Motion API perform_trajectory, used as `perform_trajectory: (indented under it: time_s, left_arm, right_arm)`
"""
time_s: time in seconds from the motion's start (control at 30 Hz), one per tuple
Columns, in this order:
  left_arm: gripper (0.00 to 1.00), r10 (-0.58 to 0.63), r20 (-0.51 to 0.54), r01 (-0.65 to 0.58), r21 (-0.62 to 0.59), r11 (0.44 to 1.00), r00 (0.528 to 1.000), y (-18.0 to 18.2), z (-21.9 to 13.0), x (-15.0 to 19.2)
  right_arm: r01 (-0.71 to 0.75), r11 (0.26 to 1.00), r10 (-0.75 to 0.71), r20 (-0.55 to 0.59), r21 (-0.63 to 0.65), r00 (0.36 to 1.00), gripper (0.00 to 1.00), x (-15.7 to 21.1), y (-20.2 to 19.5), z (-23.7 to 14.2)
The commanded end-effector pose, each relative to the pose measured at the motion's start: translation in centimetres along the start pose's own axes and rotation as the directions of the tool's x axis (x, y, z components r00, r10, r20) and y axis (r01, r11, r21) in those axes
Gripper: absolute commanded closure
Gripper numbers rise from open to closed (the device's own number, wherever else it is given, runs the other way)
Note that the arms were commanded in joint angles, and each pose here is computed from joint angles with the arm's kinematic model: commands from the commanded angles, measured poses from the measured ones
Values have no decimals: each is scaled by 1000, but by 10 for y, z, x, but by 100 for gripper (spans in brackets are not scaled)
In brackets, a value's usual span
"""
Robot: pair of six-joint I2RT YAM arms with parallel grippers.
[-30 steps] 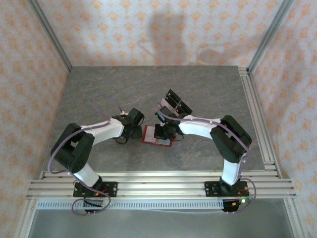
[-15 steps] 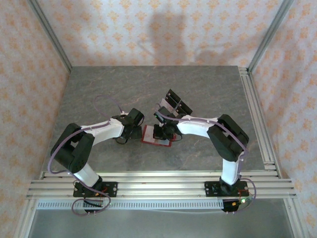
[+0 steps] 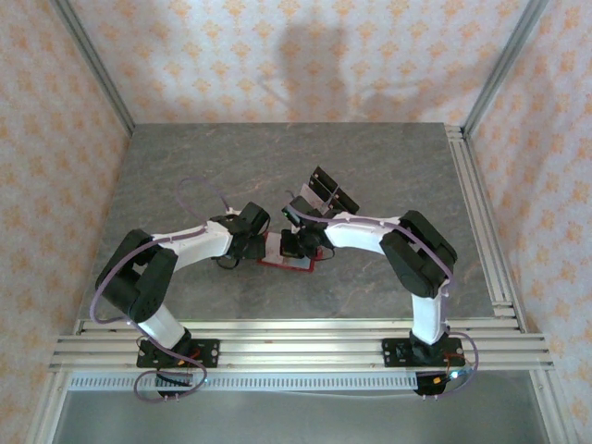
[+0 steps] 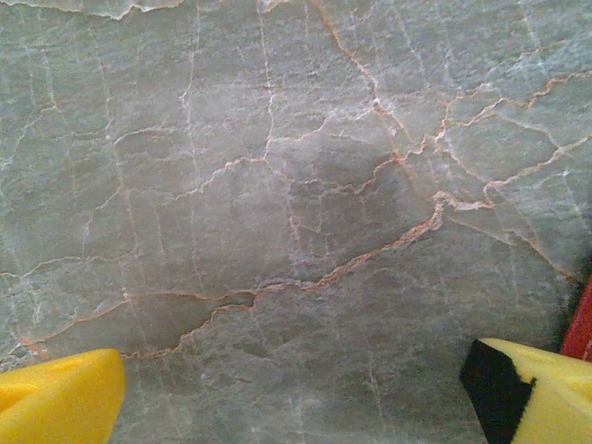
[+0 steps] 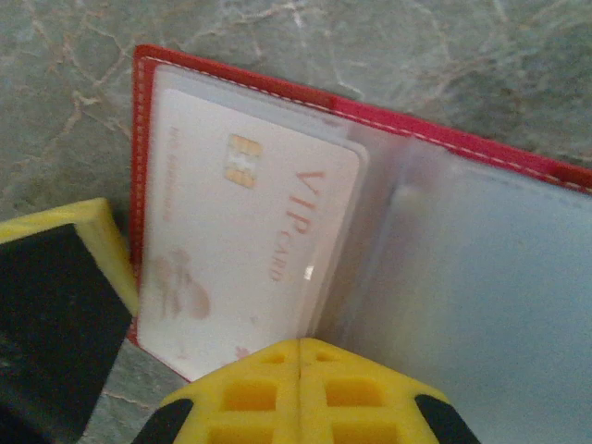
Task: Put the credit cards into the card holder
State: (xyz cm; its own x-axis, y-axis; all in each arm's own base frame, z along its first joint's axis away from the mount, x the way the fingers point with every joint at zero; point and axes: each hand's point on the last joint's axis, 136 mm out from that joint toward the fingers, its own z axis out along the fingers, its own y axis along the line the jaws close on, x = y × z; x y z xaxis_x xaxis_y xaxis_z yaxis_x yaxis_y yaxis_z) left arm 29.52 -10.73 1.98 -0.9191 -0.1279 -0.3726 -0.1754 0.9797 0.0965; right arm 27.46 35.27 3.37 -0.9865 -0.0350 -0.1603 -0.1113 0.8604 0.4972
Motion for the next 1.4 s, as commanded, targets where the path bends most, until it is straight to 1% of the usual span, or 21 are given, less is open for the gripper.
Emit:
perform_trajectory:
  time_s: [0.0, 0.07, 0.13, 0.17, 0.23, 0.3, 0.37, 0.57, 0.7, 0.9, 1.37]
  left_arm:
    - [3, 20, -8, -20, 9, 1000, 1000, -6, 4, 8]
    - [3, 18, -6, -18, 11, 1000, 1000, -6, 3, 10]
    - [3, 17, -4, -17, 17, 1000, 1000, -8, 1, 10]
    - [3, 15, 0, -15, 20, 1000, 1000, -8, 0, 10]
    - [3, 15, -1, -14, 26, 1000, 1000, -9, -1, 13]
    - [3, 13, -1, -13, 34, 999, 1000, -10, -3, 15]
    - [3, 14, -6, -13, 43, 999, 1000, -13, -3, 19]
    - [3, 28, -11, -27, 54, 998, 1000, -20, -6, 29]
    - [3, 21, -4, -21, 56, 998, 1000, -19, -11, 31]
    - [2, 12, 28, -11, -7, 1000, 1000, -7, -16, 24]
    - [2, 6, 46, -5, -16, 1000, 999, -6, -19, 19]
  right_arm:
    - [14, 999, -13, 29, -35, 1000, 100, -8, 18, -9]
    - [12, 999, -9, 63, -38, 998, 99, -11, 20, -24]
    - [3, 1000, 0, 94, -24, 996, 89, -11, 18, -37]
    - [-9, 1000, 10, 107, -13, 994, 83, -10, 13, -43]
    - [-36, 999, 32, 123, 25, 992, 73, -4, 2, -52]
    - [-72, 996, 64, 125, 60, 990, 68, 4, -11, -58]
    - [-115, 991, 105, 126, 74, 986, 65, 14, -23, -61]
    - [-206, 974, 195, 124, 88, 973, 64, 39, -44, -62]
    - [-226, 967, 211, 124, 119, 970, 64, 46, -56, -57]
    - [-232, 963, 211, 151, 137, 966, 64, 42, -61, -55]
    - [-212, 965, 189, 147, 155, 971, 66, 34, -60, -46]
